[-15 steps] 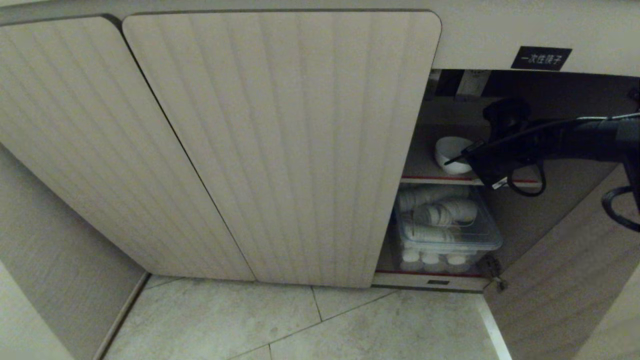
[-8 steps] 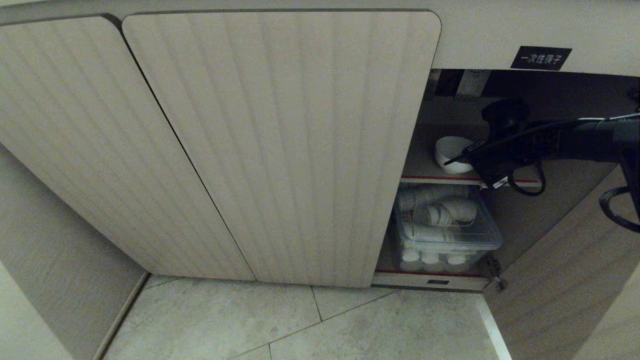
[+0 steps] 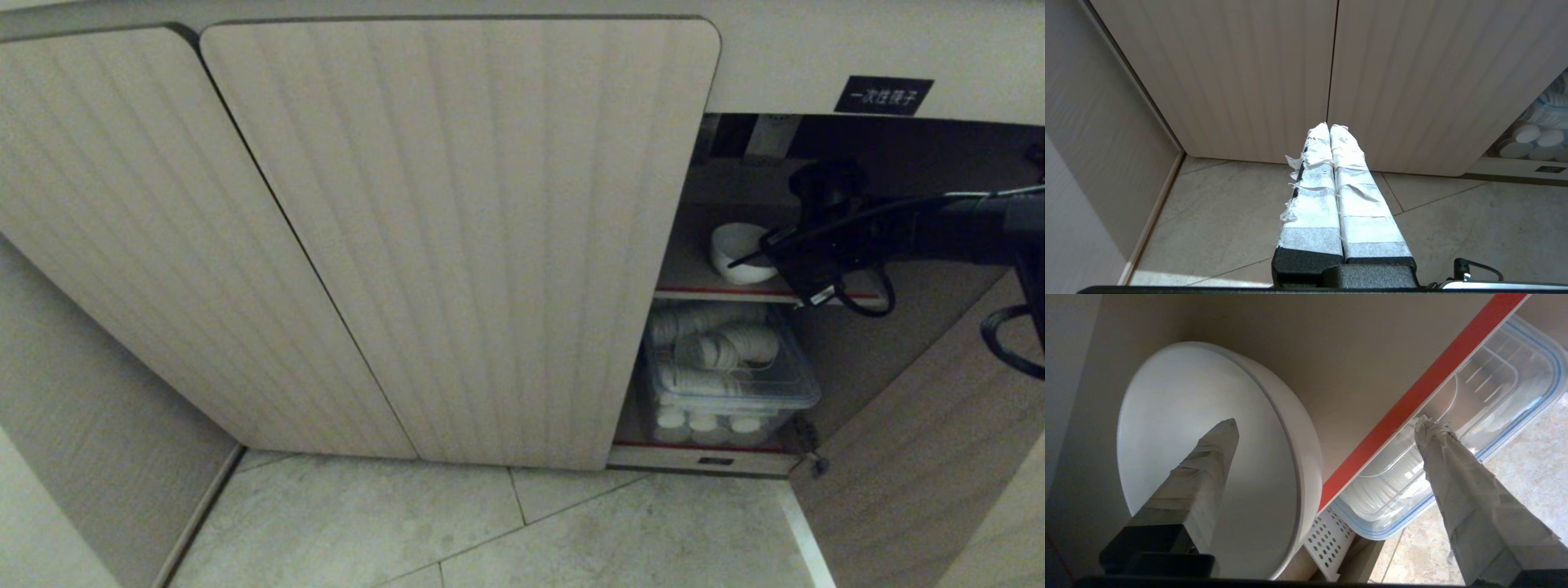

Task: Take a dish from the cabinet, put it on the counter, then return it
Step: Put it back into the cabinet

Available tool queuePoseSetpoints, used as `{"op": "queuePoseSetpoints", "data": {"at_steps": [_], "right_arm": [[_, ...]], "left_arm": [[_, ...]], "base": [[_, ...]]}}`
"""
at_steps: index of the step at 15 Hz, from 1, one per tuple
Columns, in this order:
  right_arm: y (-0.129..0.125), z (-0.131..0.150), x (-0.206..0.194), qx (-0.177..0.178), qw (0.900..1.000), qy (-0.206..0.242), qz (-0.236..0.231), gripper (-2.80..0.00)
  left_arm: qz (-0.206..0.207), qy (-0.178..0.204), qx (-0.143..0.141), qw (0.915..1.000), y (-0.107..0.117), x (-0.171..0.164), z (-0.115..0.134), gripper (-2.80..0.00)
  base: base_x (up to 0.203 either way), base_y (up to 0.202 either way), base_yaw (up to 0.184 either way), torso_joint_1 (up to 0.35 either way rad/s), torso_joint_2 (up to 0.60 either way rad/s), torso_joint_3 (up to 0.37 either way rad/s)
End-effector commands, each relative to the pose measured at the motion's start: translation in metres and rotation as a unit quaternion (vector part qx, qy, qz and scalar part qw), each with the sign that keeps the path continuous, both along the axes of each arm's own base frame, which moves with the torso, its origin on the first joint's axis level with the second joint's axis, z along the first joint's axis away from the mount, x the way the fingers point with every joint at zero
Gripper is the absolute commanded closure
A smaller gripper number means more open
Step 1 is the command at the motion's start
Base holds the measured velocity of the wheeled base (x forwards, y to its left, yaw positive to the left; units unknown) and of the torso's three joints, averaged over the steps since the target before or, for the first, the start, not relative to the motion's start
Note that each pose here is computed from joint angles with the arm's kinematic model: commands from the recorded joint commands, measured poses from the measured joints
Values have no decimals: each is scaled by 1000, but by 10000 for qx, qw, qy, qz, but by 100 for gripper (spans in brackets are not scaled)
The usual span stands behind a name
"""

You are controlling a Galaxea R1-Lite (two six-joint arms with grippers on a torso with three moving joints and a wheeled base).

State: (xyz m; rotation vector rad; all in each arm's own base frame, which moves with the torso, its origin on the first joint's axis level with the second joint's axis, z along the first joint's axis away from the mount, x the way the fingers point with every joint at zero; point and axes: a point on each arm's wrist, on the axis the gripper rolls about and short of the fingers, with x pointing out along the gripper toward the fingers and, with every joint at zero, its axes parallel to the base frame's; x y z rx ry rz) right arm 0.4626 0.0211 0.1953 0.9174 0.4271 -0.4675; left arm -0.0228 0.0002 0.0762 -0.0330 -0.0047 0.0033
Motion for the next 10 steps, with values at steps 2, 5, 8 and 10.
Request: {"op": "queuePoseSetpoints", "data": {"at_steps": [2,5,8,10], "right_arm": [[-1,4,-2,-213,9998,-1,2,-280],[-1,7,-1,-642,9979,-113,13,-280],[-2,14,-1,-942,9951,-288,38,-280],[-2,13,0,-1222,9917,-350,182,-280]], "left_arm": [[4,-7,-4,10000,0,0,0,0],[6,-7,-4,10000,0,0,0,0],[6,-7,-4,10000,0,0,0,0],[0,-7,-4,10000,0,0,0,0]], "base": [[0,0,0,0,0,0],[0,0,0,0,0,0],[0,0,0,0,0,0],[0,0,0,0,0,0]]}}
